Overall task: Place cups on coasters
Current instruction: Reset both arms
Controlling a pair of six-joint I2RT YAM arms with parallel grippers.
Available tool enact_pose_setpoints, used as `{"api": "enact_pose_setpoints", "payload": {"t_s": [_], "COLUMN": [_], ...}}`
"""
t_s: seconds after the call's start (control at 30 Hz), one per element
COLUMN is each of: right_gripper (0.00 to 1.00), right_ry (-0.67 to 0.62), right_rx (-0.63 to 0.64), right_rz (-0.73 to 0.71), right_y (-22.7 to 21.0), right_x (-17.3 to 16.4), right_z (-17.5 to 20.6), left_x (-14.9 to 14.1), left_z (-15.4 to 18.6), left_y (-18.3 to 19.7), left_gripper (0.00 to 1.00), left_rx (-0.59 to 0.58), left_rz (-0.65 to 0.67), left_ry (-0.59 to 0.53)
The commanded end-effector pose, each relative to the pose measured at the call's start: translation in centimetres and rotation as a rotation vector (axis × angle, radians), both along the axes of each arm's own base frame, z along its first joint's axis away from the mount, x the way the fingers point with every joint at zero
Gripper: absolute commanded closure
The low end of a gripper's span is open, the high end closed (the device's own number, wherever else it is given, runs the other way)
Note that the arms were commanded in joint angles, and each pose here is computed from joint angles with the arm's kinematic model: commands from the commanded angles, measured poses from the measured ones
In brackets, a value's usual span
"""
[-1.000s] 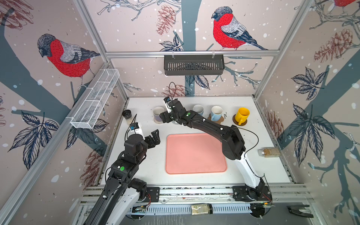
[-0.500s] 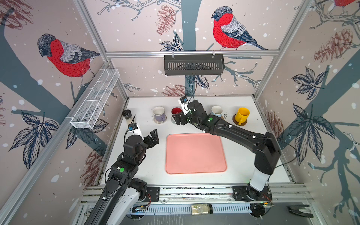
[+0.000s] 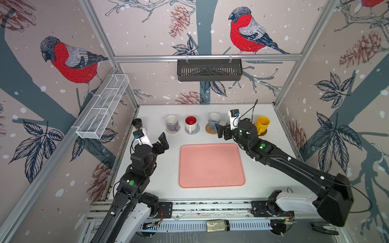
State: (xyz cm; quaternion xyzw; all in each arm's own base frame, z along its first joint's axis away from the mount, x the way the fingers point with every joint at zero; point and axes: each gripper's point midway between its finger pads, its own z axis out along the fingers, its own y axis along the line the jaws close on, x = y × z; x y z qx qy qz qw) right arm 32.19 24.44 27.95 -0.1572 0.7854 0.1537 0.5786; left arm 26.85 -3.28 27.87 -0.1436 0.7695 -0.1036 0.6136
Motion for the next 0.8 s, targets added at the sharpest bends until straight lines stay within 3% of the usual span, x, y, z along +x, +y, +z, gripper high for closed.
{"api": "enact_pose_setpoints", "payload": {"t_s": [0.0, 0.33, 0.53, 0.67, 0.77], "right_gripper": [0.01, 0.00, 0.01, 0.01, 0.01], "right_ry": [-0.087, -0.334, -0.218, -0.234, -0.275], "right_rx": [-0.036, -0.019, -0.089, -0.070, -0.022], "right_rz": [-0.140, -0.418, -0.656, -0.772, -0.836], "right_y": [-3.8, -12.9, -18.8, -22.1, -24.5], "right_x": [-0.2, -2.9, -1.4, -1.9, -2.9], "right_z": [0.3, -3.5, -8.7, -9.6, -9.7], "left_x": [0.5, 1.7, 2.4, 2.7, 3.6], "left_z": [1.2, -1.6, -2.8, -5.1, -7.3], "left_y": [-0.5, -0.2, 1.3, 3.2, 5.0], "left_gripper": [0.03, 0.02, 0.02, 0.02, 0.02], "left_rx": [0.001, 0.025, 0.200, 0.297, 0.303], "left_rz": [-0.022, 0.009, 0.094, 0.196, 0.221], "left_ry": [-0.080, -0.150, -0.181, -0.155, -0.101]}}
